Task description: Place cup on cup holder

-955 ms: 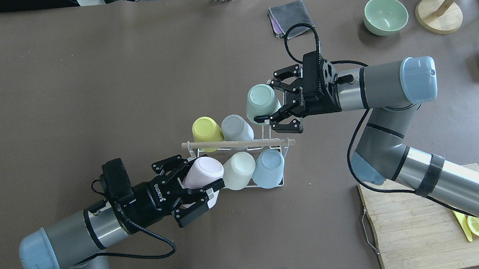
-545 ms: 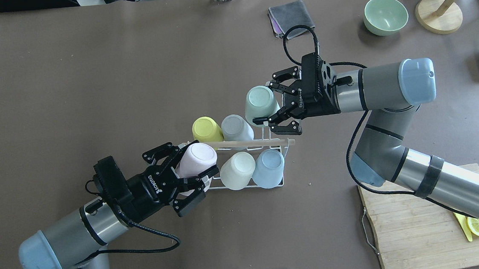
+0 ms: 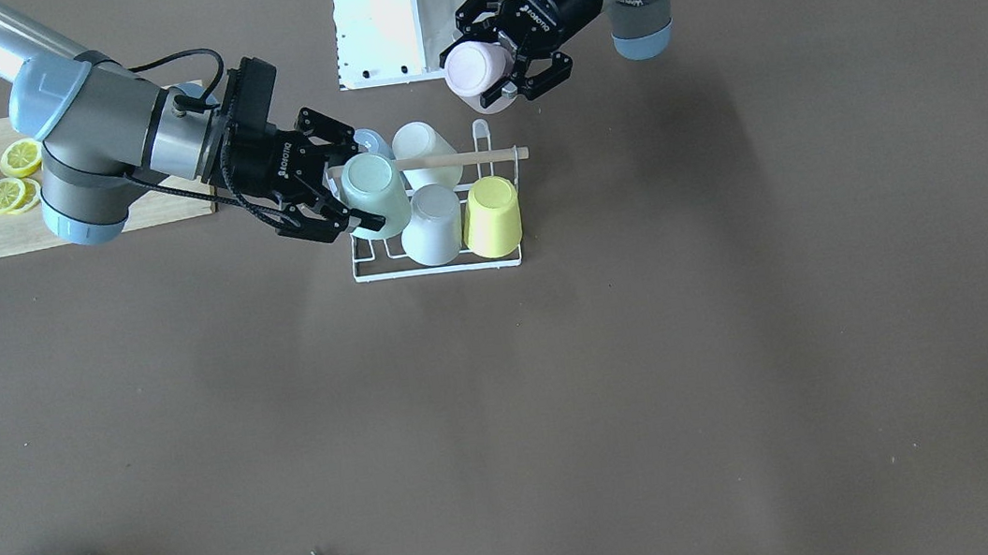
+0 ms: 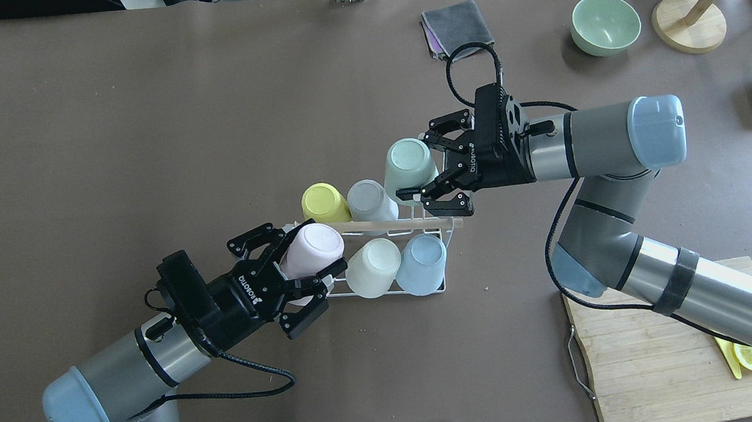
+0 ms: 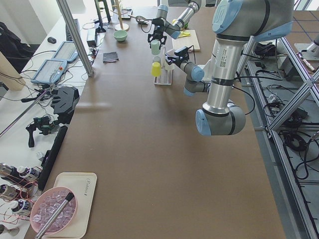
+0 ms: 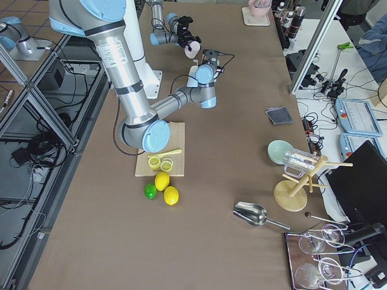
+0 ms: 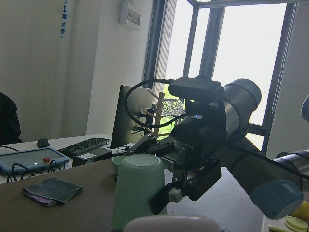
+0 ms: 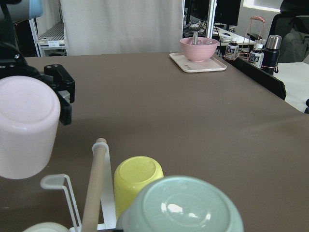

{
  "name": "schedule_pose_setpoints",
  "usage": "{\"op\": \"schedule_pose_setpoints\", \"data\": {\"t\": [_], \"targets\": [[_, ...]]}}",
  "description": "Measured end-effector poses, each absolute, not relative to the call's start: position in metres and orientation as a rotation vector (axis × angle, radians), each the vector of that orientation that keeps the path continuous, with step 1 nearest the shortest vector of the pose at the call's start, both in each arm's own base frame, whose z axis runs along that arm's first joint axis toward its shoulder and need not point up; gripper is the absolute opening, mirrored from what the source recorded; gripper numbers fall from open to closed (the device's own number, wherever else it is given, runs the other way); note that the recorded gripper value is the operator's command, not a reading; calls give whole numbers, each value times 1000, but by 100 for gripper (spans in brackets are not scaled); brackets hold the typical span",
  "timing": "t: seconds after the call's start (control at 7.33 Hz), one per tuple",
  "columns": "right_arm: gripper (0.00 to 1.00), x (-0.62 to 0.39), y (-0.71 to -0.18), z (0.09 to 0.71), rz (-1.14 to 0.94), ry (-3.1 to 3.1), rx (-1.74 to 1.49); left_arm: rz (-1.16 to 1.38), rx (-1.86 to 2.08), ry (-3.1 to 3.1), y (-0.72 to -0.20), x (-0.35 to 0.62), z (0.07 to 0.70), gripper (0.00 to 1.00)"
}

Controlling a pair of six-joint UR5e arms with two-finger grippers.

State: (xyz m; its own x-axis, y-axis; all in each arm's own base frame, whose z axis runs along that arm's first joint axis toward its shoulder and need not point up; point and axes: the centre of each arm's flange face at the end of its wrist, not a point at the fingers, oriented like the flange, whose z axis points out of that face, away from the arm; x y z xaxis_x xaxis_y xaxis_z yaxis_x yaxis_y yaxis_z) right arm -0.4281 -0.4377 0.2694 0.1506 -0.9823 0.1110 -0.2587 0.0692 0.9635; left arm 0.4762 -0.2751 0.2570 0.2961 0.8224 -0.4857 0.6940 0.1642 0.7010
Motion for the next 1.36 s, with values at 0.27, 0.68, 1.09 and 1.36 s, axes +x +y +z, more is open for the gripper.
{"op": "schedule_pose_setpoints", "data": {"t": [0.27,0.68,1.09,1.36], "targets": [[100,-427,-433,269,-891,-1319,1394,159,1568,1432,-278,485,253,0],[100,-428,-431,269,-894,-1322,1391,150,1582,1399,-294,481,256,0],[100,-428,-432,271,-895,-1320,1387,161,1575,1369,-302,491,265,0],[100,-427,-435,271,-894,-1313,1376,166,1572,1360,-304,494,268,0]]}}
